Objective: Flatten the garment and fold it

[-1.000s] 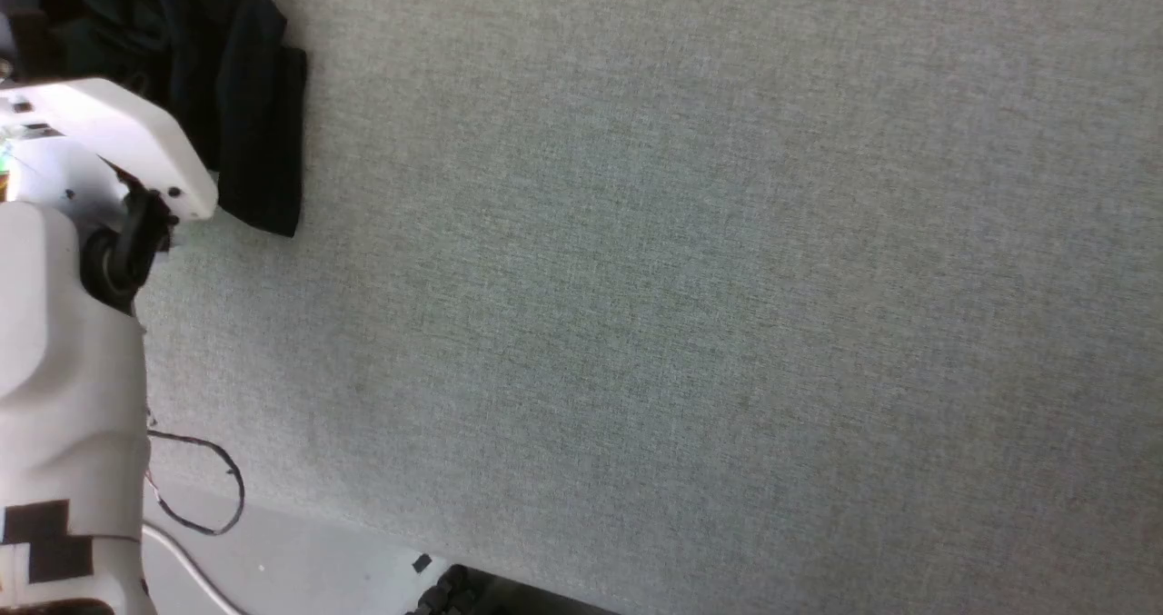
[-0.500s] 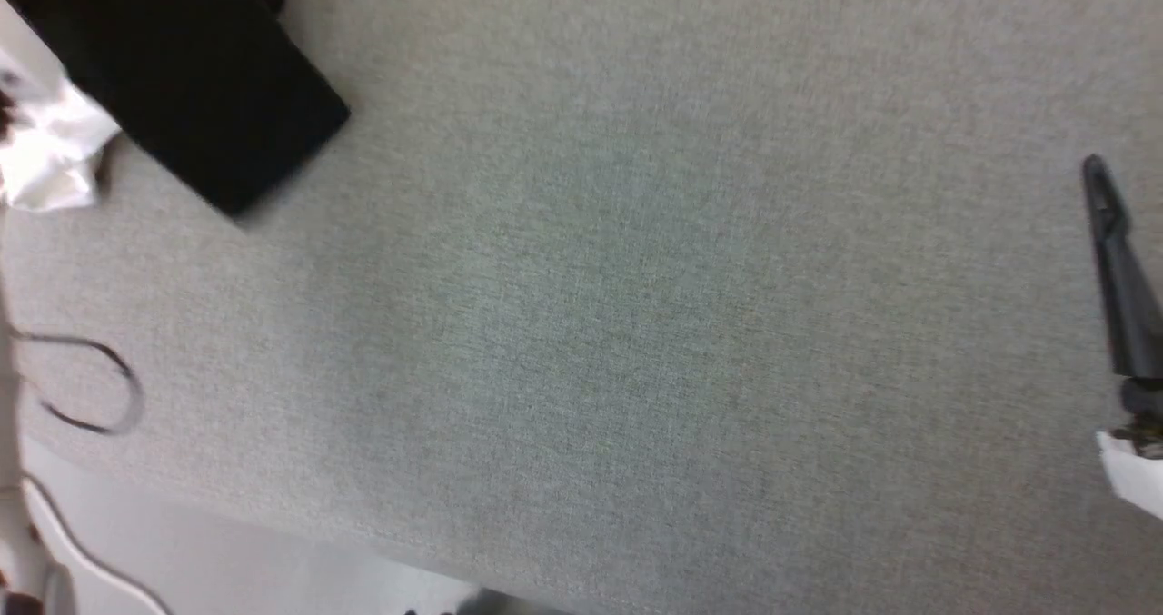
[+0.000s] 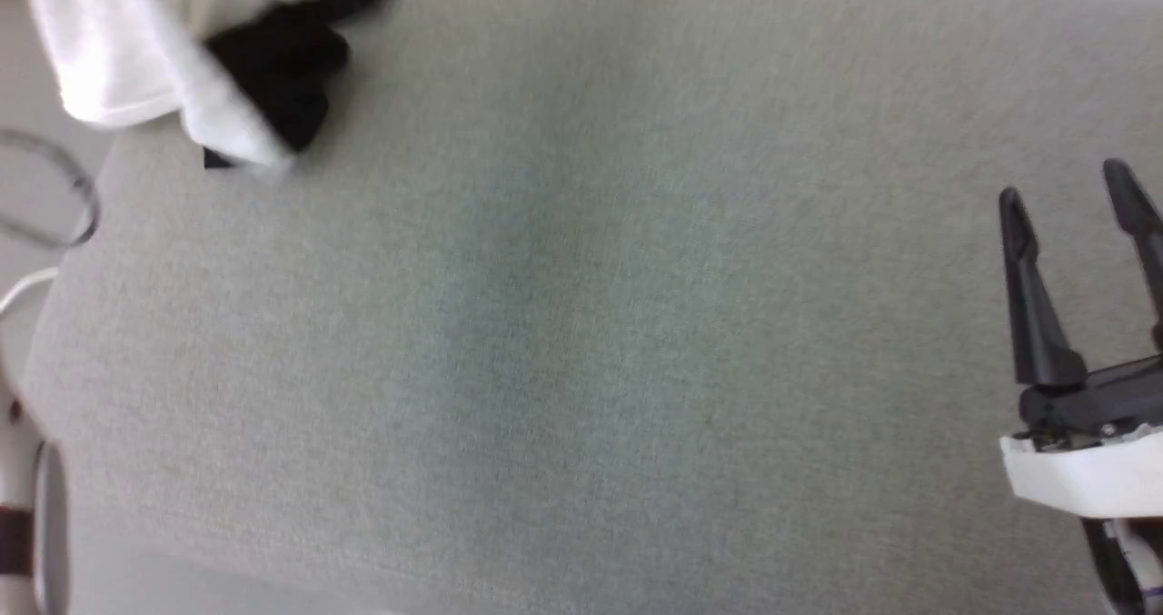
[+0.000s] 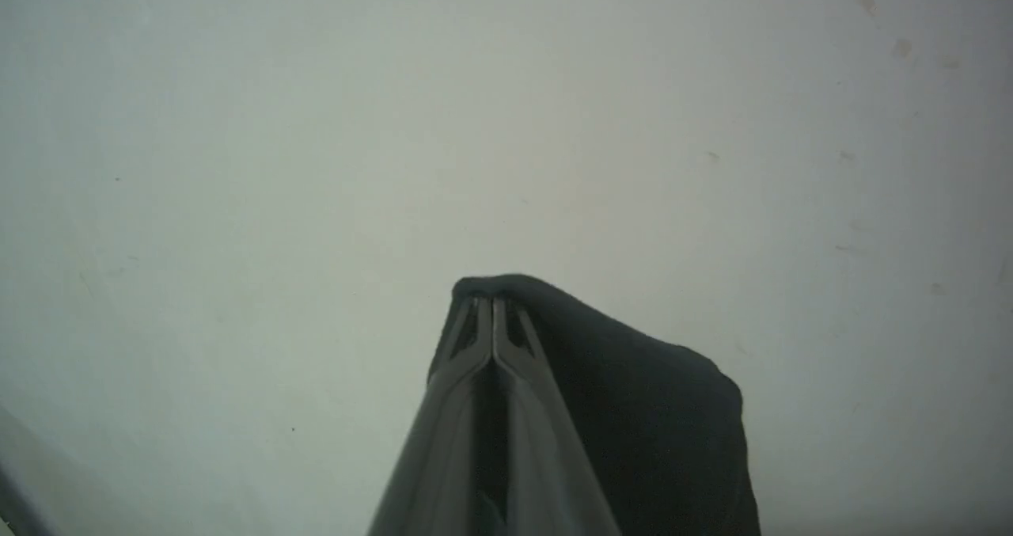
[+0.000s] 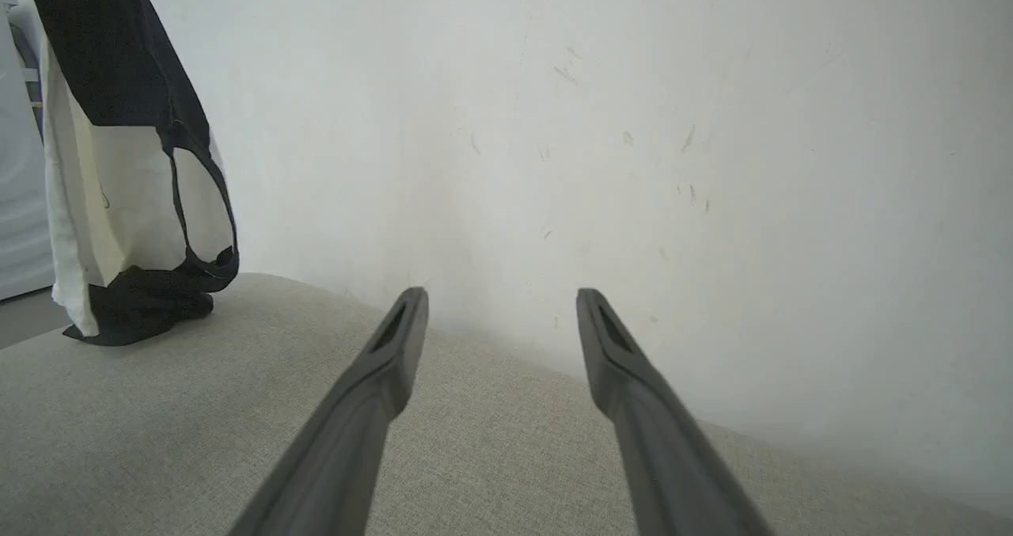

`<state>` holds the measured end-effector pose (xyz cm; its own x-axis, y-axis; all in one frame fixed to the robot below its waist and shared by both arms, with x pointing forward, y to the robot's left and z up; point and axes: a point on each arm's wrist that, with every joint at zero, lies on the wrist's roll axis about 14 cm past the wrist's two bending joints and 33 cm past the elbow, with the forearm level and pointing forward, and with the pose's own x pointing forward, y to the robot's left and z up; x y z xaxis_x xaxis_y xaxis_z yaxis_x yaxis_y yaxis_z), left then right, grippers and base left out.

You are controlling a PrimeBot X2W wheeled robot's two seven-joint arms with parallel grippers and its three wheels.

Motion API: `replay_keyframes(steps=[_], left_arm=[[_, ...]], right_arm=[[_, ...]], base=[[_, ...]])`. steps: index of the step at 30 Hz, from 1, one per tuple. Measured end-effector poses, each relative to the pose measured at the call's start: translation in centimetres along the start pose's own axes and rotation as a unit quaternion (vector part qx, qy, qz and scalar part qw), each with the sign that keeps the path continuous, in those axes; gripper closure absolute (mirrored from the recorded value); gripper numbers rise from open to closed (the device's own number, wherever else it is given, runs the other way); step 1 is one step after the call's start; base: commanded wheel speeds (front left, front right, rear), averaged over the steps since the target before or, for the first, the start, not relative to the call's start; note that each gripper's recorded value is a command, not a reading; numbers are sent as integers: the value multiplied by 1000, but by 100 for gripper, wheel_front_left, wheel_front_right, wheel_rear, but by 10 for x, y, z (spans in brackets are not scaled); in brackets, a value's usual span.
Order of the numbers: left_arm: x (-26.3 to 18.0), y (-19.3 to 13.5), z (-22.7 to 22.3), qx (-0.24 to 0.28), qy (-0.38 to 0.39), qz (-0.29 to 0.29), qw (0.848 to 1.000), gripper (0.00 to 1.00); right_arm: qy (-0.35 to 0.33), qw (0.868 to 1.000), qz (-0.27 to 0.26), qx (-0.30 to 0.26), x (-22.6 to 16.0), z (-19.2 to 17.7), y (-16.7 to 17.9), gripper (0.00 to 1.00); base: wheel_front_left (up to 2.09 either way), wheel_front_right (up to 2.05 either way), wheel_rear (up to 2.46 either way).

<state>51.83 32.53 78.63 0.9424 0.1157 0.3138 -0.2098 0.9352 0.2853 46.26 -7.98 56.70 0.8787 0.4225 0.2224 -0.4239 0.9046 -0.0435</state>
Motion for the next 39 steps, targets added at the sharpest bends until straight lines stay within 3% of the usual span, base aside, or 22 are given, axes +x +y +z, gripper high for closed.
replay_keyframes(steps=[5, 9, 12, 15, 24, 27, 30, 35, 39], left_arm=[[0, -38, 86, -27, -88, -51, 994, 100], [-9, -84, 146, -64, -148, -111, 981, 100], [-17, -123, 180, -95, -180, -165, 965, 100], [-30, -169, 221, -139, -214, -226, 940, 100], [-63, -230, 269, -218, -245, -325, 887, 100], [-71, -248, 268, -218, -242, -347, 880, 100], [-78, -286, 231, -257, -194, -377, 868, 100], [-93, -335, 151, -321, -101, -398, 853, 100], [-113, -370, 76, -332, -27, -397, 855, 100]], right_arm=[[-21, 999, -25, -3, -14, 22, -1, 0], [-39, 998, -42, -8, -26, 39, -3, 0], [-47, 997, -59, -17, -36, 49, -9, 0], [-52, 995, -84, -25, -50, 58, -20, 0], [-62, 984, -154, -59, -90, 80, -53, 0], [-67, 981, -168, -66, -99, 87, -59, 0], [-75, 976, -188, -76, -111, 96, -69, 0], [-68, 975, -197, -80, -114, 93, -75, 0], [-54, 976, -195, -79, -110, 83, -77, 0]], base=[[0, 0, 0], [0, 0, 0], [0, 0, 0], [0, 0, 0], [0, 0, 0], [0, 0, 0], [0, 0, 0], [0, 0, 0], [0, 0, 0]])
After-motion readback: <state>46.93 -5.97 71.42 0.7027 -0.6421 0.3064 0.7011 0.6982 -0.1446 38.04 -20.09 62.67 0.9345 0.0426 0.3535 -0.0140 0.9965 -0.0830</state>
